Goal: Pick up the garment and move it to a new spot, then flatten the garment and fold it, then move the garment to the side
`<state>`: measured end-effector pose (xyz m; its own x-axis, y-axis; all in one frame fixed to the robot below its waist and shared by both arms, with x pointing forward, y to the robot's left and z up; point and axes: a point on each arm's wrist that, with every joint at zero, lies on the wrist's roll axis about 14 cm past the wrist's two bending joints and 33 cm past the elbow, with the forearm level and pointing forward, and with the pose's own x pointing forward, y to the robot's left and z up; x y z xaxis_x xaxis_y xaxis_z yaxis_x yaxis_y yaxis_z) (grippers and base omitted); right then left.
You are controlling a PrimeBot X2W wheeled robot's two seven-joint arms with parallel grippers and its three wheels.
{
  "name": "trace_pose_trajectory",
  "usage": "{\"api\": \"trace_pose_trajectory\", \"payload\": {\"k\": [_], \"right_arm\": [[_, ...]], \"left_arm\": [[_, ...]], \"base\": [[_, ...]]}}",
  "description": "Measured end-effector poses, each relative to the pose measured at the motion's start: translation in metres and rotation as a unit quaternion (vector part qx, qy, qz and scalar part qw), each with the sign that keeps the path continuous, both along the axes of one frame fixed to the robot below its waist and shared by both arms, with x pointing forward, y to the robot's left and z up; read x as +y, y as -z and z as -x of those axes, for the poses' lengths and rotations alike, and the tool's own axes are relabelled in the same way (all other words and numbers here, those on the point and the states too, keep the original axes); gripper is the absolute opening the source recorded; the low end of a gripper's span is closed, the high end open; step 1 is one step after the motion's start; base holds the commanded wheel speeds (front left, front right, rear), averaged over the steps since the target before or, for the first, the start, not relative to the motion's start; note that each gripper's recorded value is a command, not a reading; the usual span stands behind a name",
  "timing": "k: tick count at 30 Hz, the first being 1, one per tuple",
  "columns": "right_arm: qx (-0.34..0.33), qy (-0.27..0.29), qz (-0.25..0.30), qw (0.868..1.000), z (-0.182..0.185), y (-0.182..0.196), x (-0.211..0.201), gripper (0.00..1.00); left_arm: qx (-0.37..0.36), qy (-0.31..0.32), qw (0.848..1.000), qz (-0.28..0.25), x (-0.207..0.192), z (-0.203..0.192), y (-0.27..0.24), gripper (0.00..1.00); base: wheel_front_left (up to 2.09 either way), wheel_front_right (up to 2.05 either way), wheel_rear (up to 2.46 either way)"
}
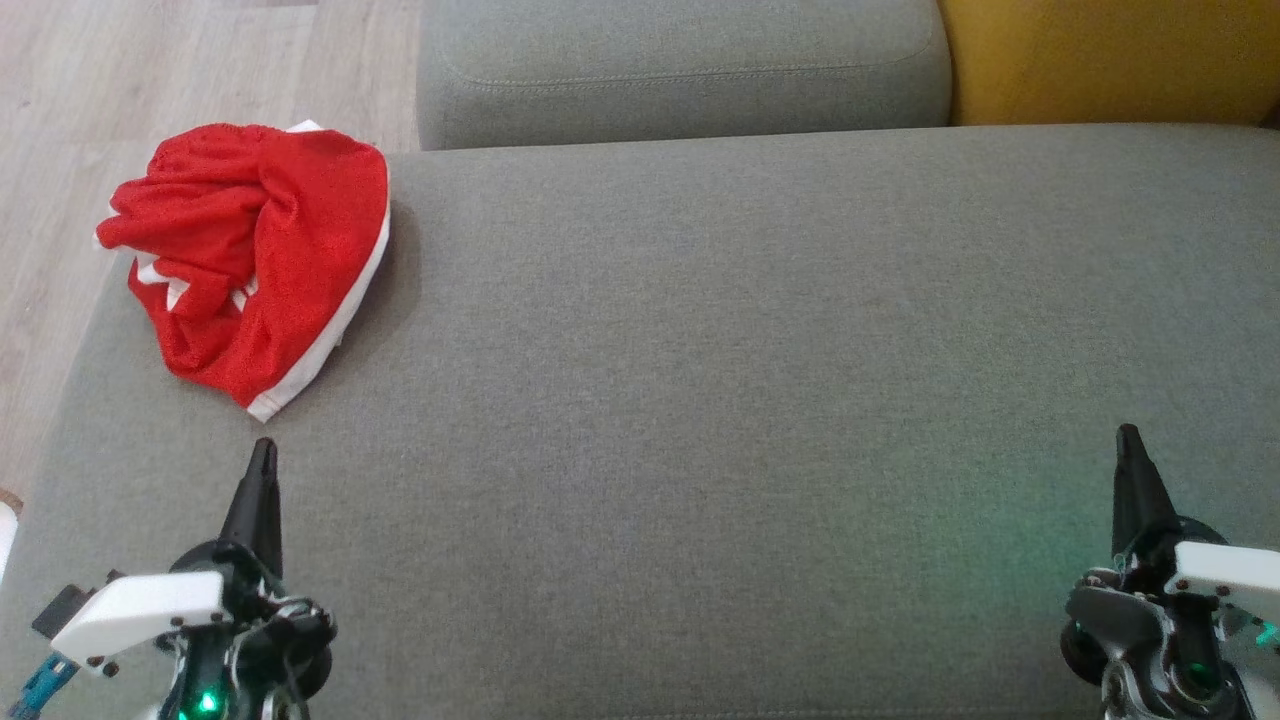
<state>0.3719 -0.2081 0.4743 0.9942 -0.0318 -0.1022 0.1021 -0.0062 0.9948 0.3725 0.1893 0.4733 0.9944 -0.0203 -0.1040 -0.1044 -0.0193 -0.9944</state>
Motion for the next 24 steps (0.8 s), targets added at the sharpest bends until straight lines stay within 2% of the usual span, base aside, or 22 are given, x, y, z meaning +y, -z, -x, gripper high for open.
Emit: {"api": "trace_pose_trajectory", "payload": {"k": [17,18,24], "right_arm": [[0.001,0.0,0.0,1.0,0.0,0.001,0.0,0.0],[0.008,0.0,-0.001,1.0,0.002,0.005,0.0,1.0],[0.076,0.003,-0.007,0.997,0.029,0.049,0.001,1.0]], "left_arm": [[0.002,0.0,1.0,0.0,0.0,0.0,0.001,0.0],[0.009,0.0,1.0,0.001,0.0,0.002,0.006,1.0],[0.085,-0.004,0.996,0.011,-0.003,0.033,0.053,1.0]], "base": [[0.0,0.0,0.0],[0.0,0.0,0.0],[0.0,0.0,0.0]]}}
